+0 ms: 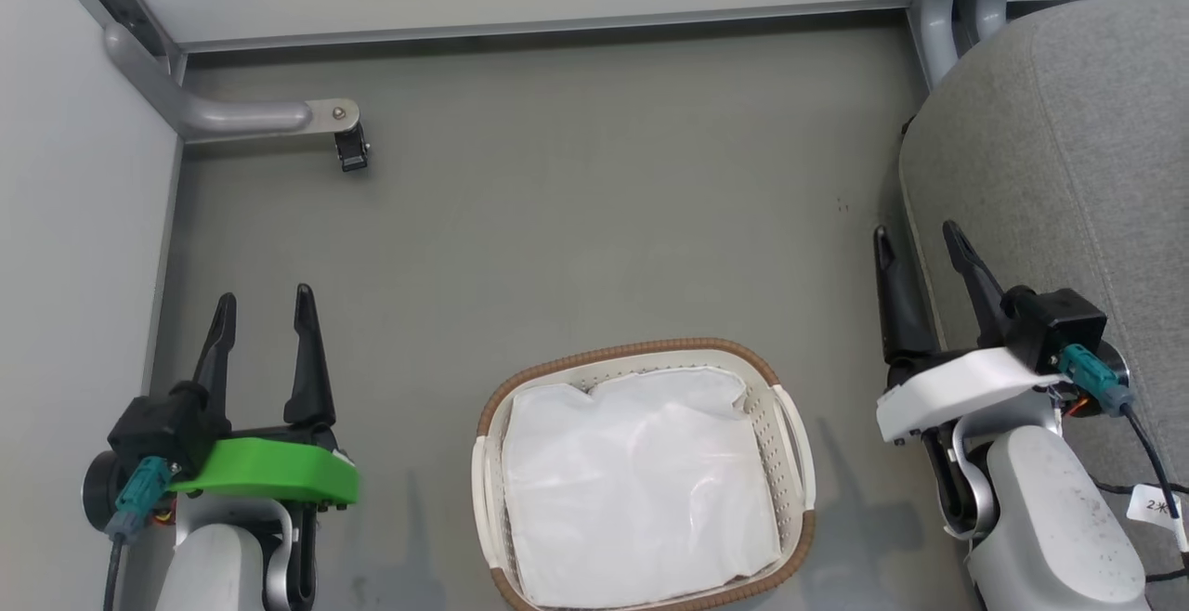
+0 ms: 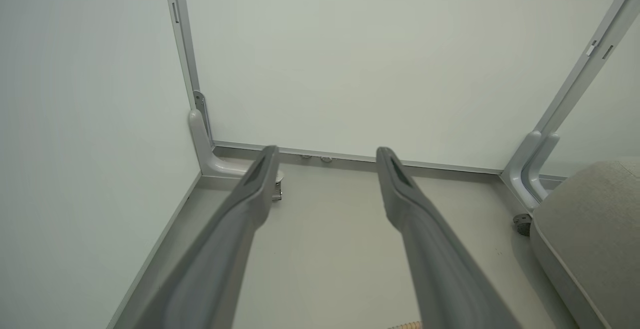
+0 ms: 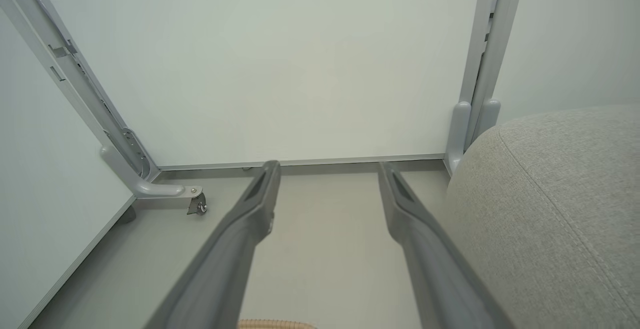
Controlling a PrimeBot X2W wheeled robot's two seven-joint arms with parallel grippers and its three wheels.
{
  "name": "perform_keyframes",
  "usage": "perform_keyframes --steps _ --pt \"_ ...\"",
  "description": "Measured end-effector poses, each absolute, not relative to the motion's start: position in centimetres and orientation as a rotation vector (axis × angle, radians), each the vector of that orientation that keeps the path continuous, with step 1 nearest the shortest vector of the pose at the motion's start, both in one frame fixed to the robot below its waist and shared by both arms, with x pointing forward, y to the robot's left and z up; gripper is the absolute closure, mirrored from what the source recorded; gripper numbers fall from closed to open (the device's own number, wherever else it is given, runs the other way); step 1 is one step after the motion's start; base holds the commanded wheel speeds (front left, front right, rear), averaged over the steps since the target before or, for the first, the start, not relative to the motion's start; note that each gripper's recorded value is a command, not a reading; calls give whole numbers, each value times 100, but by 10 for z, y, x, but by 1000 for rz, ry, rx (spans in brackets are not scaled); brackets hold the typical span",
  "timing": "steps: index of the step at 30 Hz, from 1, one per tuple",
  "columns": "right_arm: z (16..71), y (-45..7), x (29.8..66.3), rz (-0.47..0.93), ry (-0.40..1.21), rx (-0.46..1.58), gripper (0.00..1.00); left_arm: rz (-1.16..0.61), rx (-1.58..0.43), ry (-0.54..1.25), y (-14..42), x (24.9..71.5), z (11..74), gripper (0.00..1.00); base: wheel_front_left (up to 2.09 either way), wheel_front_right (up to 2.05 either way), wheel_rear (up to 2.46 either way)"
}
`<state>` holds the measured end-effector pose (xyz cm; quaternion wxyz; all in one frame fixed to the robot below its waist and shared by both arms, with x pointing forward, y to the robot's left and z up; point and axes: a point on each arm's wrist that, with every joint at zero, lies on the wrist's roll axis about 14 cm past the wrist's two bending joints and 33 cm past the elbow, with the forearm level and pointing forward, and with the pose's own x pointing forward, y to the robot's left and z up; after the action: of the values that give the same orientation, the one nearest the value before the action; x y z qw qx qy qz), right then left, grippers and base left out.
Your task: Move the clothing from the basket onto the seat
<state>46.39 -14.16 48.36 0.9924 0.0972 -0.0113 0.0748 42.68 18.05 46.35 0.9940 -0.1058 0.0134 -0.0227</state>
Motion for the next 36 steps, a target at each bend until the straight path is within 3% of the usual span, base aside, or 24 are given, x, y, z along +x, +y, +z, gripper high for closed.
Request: perform_keyframes --steps 16,17,36 --pt "487 -132 437 173 -11 240 0 -46 -288 20 174 403 471 0 0 0 0" --pt "484 -131 436 172 -3 242 100 -44 -289 26 174 402 469 100 0 0 0" --pt "463 -148 422 73 97 502 100 29 -544 90 182 395 456 100 0 0 0"
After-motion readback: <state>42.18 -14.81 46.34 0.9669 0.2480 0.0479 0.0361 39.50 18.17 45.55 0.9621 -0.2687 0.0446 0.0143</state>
